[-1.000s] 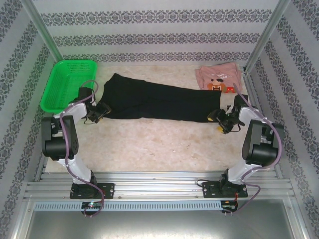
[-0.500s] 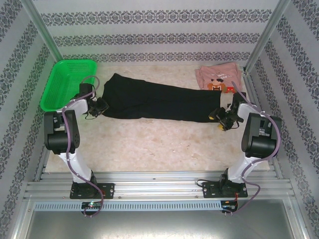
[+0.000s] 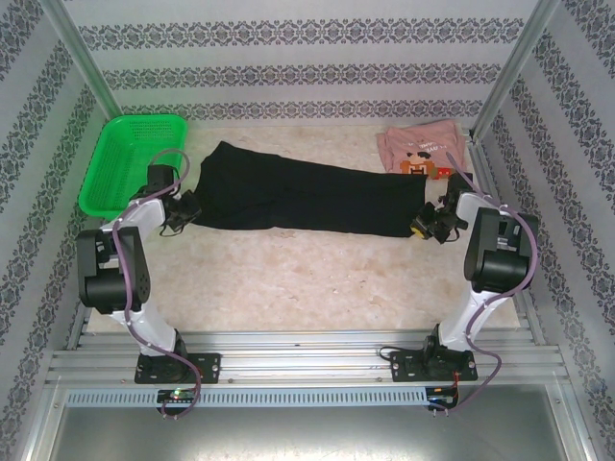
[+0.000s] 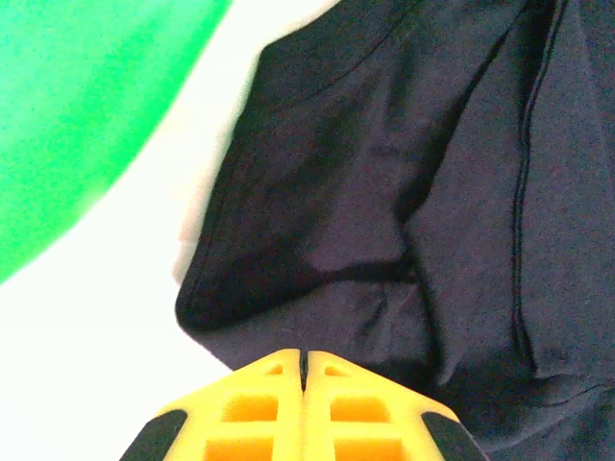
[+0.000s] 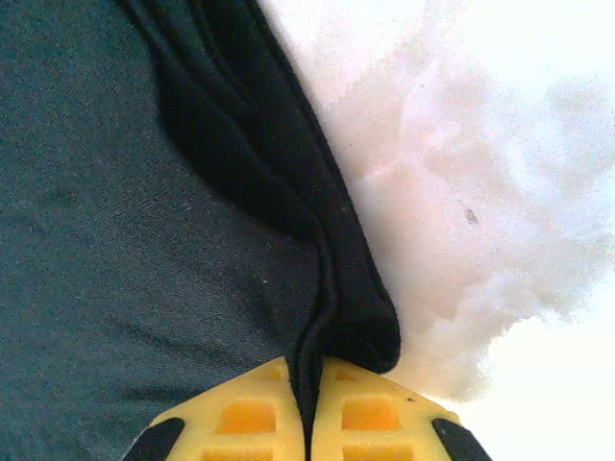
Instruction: Fold and stack the t-shirts
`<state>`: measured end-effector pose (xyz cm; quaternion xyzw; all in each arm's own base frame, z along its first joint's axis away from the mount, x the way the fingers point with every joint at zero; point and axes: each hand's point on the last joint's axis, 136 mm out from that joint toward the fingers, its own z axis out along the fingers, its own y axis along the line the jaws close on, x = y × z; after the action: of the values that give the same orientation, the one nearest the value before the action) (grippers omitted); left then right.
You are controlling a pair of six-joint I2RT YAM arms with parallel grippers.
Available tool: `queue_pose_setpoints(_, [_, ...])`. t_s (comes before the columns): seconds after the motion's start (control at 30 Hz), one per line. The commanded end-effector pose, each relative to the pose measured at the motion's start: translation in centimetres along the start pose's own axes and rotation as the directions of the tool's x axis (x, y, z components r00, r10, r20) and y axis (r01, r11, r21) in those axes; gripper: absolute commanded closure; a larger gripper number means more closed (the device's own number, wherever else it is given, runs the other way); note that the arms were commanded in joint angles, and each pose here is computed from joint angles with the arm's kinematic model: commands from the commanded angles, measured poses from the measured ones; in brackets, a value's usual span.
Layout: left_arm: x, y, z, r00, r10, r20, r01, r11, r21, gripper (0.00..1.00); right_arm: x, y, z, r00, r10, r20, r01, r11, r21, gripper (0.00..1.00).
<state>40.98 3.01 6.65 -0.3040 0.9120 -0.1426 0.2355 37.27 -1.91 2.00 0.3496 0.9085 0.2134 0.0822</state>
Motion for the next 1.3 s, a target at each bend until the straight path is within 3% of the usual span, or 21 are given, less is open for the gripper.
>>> queue_pose_setpoints(0.0, [0.9, 1.7, -1.4, 1.0, -0.011, 0.014, 0.012, 0.999, -0.041, 0.81, 1.2, -1.4, -0.8, 1.0, 0.006, 0.0, -0.006, 0.999, 0.049, 0.97])
queue_pose_setpoints(0.1, [1.5, 1.7, -1.3, 0.999, -0.037, 0.015, 0.037, 0.999, -0.024, 0.51, 2.2, -2.3, -1.2, 1.0, 0.013, -0.02, -0.012, 0.998, 0.065, 0.99])
queue_pose_setpoints(0.13, [1.6, 1.8, -1.1, 0.999, -0.044, 0.013, 0.044, 0.999, -0.024, 0.46, 2.5, -2.6, -1.4, 1.0, 0.016, -0.023, -0.014, 0.997, 0.072, 0.99])
queue_pose_setpoints(0.23, [1.8, 1.4, -0.2, 0.997, -0.072, 0.025, 0.072, 0.997, 0.009, 0.41, 3.1, -3.1, -1.9, 1.0, 0.011, -0.025, -0.008, 0.997, 0.079, 1.0])
queue_pose_setpoints(0.6, [-0.1, -1.7, 1.0, 0.982, -0.155, 0.108, 0.138, 0.979, 0.15, 0.39, 4.8, -3.1, -2.7, 0.998, -0.015, -0.069, 0.02, 0.998, 0.066, 1.0])
queue_pose_setpoints(0.9, [0.6, -2.0, 3.3, 0.986, -0.163, 0.037, 0.156, 0.976, 0.15, 0.5, 5.5, -3.1, -3.2, 0.997, -0.03, -0.076, 0.035, 0.998, 0.058, 1.0])
queue_pose_setpoints(0.93, [0.4, -2.3, 3.3, 0.987, -0.156, 0.036, 0.148, 0.977, 0.155, 0.54, 5.6, -3.0, -3.2, 0.996, -0.032, -0.078, 0.037, 0.998, 0.055, 1.0])
queue_pose_setpoints(1.03, [0.1, -3.1, 3.1, 0.993, -0.12, 0.019, 0.115, 0.978, 0.172, 0.83, 5.8, -3.0, -3.4, 0.996, -0.034, -0.08, 0.039, 0.998, 0.054, 1.0])
queue_pose_setpoints(1.1, [0.3, -3.3, 2.1, 0.996, -0.089, 0.013, 0.086, 0.983, 0.164, 0.92, 5.9, -3.0, -3.6, 0.996, -0.04, -0.085, 0.045, 0.997, 0.056, 1.0])
queue_pose_setpoints(1.27, [1.4, -0.6, -0.9, 0.997, -0.073, 0.017, 0.071, 0.995, 0.067, 0.99, 6.6, -3.0, -4.4, 0.993, -0.056, -0.1, 0.062, 0.996, 0.061, 1.0])
